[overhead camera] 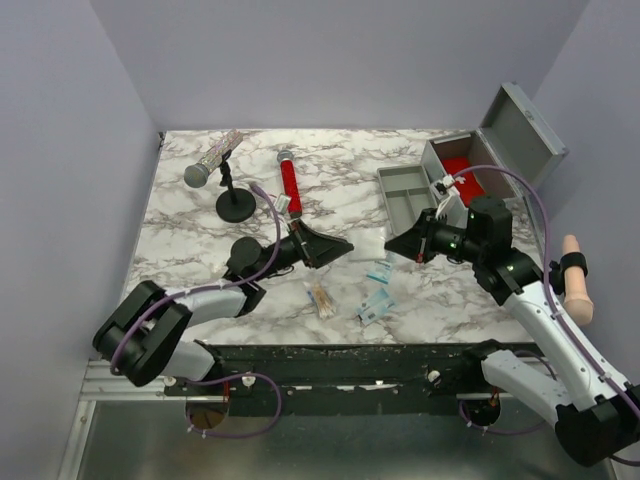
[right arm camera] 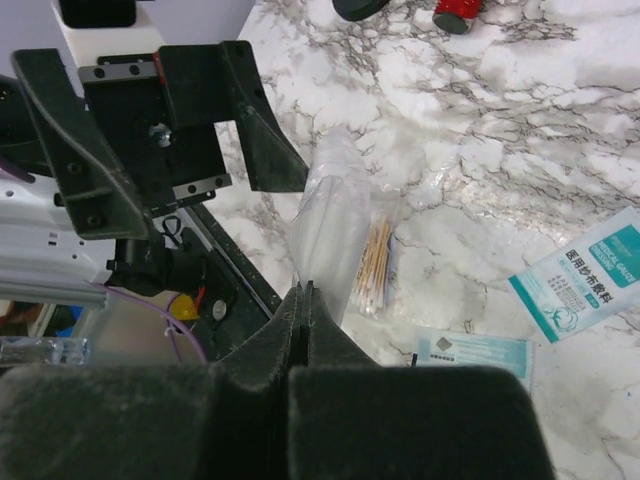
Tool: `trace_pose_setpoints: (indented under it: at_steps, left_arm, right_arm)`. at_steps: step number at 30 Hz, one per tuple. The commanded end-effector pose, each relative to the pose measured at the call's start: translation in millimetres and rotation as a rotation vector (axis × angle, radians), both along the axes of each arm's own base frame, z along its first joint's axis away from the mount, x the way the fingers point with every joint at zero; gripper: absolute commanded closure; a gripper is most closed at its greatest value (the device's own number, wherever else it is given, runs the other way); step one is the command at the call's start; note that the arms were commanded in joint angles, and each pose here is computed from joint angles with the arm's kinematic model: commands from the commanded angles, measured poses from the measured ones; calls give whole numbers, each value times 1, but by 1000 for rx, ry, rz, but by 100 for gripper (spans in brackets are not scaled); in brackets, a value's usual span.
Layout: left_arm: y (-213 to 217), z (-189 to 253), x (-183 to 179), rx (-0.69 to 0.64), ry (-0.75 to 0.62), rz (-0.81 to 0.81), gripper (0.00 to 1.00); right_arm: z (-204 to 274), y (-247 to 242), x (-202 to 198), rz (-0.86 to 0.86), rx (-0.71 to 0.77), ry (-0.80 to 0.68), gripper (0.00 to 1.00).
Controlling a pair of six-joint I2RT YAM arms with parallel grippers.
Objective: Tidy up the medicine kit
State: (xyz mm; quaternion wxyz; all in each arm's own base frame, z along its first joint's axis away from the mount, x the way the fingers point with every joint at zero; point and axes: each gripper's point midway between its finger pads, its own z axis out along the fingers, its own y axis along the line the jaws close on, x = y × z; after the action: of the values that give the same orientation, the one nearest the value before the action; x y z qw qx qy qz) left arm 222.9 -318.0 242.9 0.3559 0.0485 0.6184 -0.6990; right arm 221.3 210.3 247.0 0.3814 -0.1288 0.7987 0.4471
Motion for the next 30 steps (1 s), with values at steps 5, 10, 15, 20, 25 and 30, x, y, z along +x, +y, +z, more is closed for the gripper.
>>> trace_pose_setpoints:
  at_steps: [5, 10, 15, 20, 25, 30]
  left_arm:
    - [8, 26, 0, 76, -172, 65, 1]
    - [0, 27, -2, 71, -176, 23, 1]
    - [14, 15, 5, 115, -146, 112, 1]
    - [22, 9, 4, 157, -142, 148, 1]
    - [16, 19, -1, 99, -150, 99, 1]
    - [3, 28, -7, 60, -168, 10, 3]
  right_arm:
    - [16, 4, -13, 75, 31, -27, 99]
    - [26, 8, -18, 111, 64, -41, 99]
    - [38, 4, -19, 87, 62, -74, 99]
    - [39, 5, -21, 104, 63, -75, 99]
    - [40, 7, -22, 116, 71, -76, 99]
    - [43, 8, -22, 128, 79, -77, 99]
